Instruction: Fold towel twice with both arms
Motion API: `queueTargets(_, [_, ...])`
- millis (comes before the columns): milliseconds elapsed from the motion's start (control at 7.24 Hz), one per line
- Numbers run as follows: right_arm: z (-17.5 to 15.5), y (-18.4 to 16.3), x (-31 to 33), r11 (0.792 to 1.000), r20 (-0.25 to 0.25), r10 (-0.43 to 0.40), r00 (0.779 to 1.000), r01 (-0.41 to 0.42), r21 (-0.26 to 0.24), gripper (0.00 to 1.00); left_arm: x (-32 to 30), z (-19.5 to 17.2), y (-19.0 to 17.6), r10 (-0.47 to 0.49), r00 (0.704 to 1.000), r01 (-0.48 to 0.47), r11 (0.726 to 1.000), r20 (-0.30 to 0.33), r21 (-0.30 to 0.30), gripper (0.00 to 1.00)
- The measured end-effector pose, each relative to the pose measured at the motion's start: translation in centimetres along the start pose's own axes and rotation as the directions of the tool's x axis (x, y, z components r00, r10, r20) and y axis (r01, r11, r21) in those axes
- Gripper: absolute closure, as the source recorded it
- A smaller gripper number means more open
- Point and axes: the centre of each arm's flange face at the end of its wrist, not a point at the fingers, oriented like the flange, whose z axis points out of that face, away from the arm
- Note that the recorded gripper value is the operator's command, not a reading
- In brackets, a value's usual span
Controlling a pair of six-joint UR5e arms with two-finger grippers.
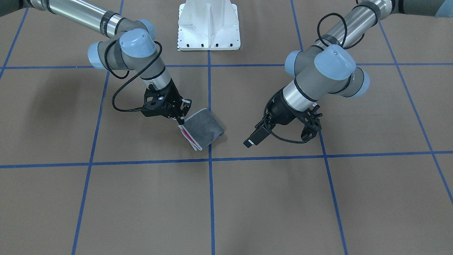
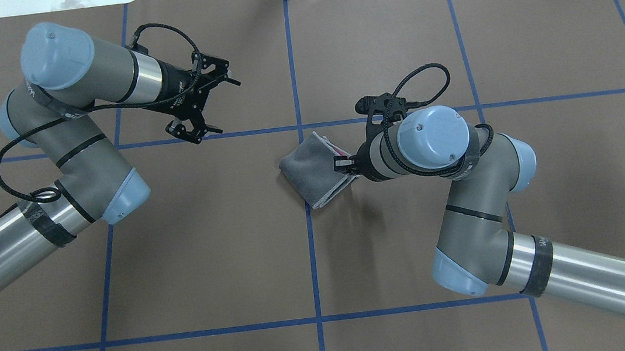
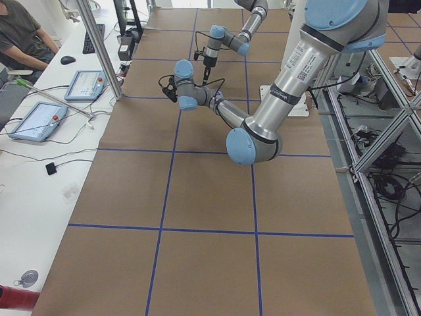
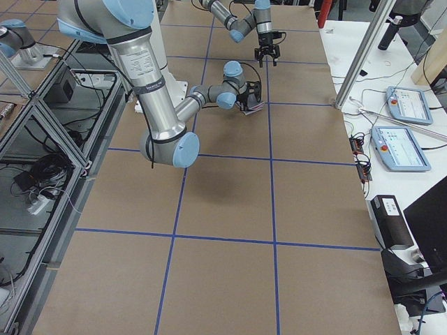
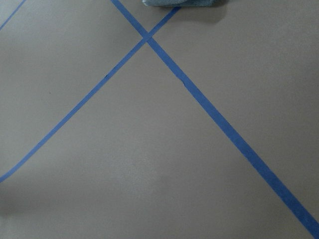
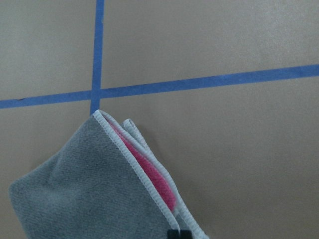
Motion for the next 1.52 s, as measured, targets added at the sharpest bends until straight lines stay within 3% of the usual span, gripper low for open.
queueTargets(414, [-0.4,0.4,1.1,1.0,-0.006,0.004,1.0,-0.004,-0.003,1.0,0.0,-0.1,0.1,0.0,1.0,0.0,1.0,-0.001,-0.001,0.0])
queueTargets(553, [-0.4,0.7,1.6,1.0,-0.011,0.006,1.0,-0.006,-0.005,0.64,0.0,-0.1,0.1,0.0,1.0,0.0,1.0,-0.001,-0.001,0.0])
queueTargets(691, [-0.4,1.0,2.1,1.0,-0.014,0.008,1.0,-0.008,-0.009,0.01,0.0,-0.1,0.1,0.0,1.0,0.0,1.0,-0.001,-0.001,0.0])
queueTargets(967, [-1.1,1.6,2.8,1.0,-0.009,0.009,1.0,-0.009,-0.023,0.0,0.0,0.4,0.5,0.004,1.0,-0.004,1.0,0.0,-0.002,0.0])
queueTargets(1243, [-3.7,1.8,4.7,0.997,0.015,0.02,1.0,-0.019,-0.076,0.0,0.1,2.0,3.1,0.029,0.999,-0.029,1.0,-0.027,0.002,0.0])
queueTargets(1520, [-7.2,-2.0,8.2,0.992,0.029,0.072,0.997,-0.069,-0.109,0.0,0.7,4.1,7.9,0.069,0.992,-0.067,0.998,-0.107,0.022,0.0])
